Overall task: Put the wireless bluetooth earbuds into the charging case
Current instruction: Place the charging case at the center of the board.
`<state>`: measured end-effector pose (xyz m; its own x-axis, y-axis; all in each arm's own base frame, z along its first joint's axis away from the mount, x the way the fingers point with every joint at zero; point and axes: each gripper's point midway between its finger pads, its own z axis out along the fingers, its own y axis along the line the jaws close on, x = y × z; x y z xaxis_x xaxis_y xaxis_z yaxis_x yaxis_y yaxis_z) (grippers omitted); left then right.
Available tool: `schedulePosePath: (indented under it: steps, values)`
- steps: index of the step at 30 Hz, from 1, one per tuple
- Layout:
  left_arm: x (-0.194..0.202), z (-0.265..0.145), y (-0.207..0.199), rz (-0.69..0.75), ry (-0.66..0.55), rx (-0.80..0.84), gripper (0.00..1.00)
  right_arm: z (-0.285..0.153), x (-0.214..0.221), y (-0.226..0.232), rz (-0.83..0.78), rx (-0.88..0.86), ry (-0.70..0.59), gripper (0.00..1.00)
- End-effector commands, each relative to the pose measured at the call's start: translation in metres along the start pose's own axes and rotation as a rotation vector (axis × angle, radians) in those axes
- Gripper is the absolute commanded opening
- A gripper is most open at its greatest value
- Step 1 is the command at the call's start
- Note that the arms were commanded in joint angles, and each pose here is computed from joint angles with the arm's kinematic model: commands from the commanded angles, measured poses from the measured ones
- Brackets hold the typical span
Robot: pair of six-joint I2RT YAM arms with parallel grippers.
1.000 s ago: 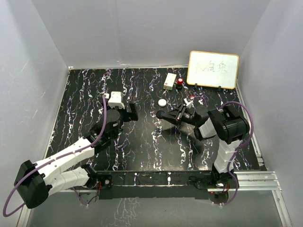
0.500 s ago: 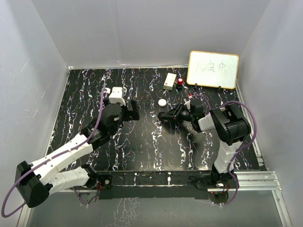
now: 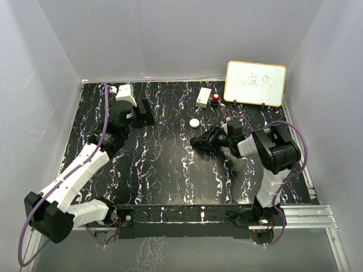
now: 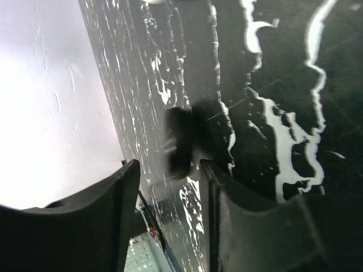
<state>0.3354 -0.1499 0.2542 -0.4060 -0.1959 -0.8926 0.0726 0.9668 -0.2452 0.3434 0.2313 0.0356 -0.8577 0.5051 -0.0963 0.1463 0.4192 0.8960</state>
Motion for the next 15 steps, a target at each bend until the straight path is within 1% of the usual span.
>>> schedulePosePath:
  steps: [1, 4, 7, 9, 10, 11, 13, 14, 15]
  values:
    - [0.004, 0.005, 0.0, -0.087, 0.104, 0.063, 0.98, -0.001, -0.01, 0.007, -0.056, -0.002, -0.025, 0.53]
    - [0.005, 0.01, 0.007, -0.143, 0.133, 0.073, 0.98, -0.007, -0.006, 0.004, -0.058, 0.011, -0.018, 0.71]
    - [0.002, 0.014, 0.019, -0.186, 0.139, 0.062, 0.98, -0.02, -0.001, 0.003, -0.055, 0.019, -0.026, 0.78]
    - [-0.002, 0.016, 0.027, -0.21, 0.138, 0.053, 0.98, -0.032, 0.001, 0.003, -0.058, 0.032, -0.046, 0.8]
    - [-0.003, 0.018, 0.031, -0.221, 0.142, 0.048, 0.98, -0.039, 0.001, 0.0, -0.056, 0.05, -0.06, 0.83]
    - [-0.003, 0.019, 0.034, -0.23, 0.148, 0.044, 0.98, -0.046, 0.002, -0.005, -0.054, 0.072, -0.077, 0.85]
    - [-0.004, 0.022, 0.041, -0.242, 0.16, 0.023, 0.98, -0.062, -0.003, -0.013, -0.061, 0.108, -0.125, 0.87]
    - [-0.003, 0.023, 0.045, -0.244, 0.163, 0.003, 0.98, -0.07, -0.007, -0.016, -0.061, 0.124, -0.155, 0.9]
    - [-0.004, 0.022, 0.047, -0.245, 0.161, -0.011, 0.98, -0.078, -0.012, -0.019, -0.059, 0.145, -0.189, 0.92]
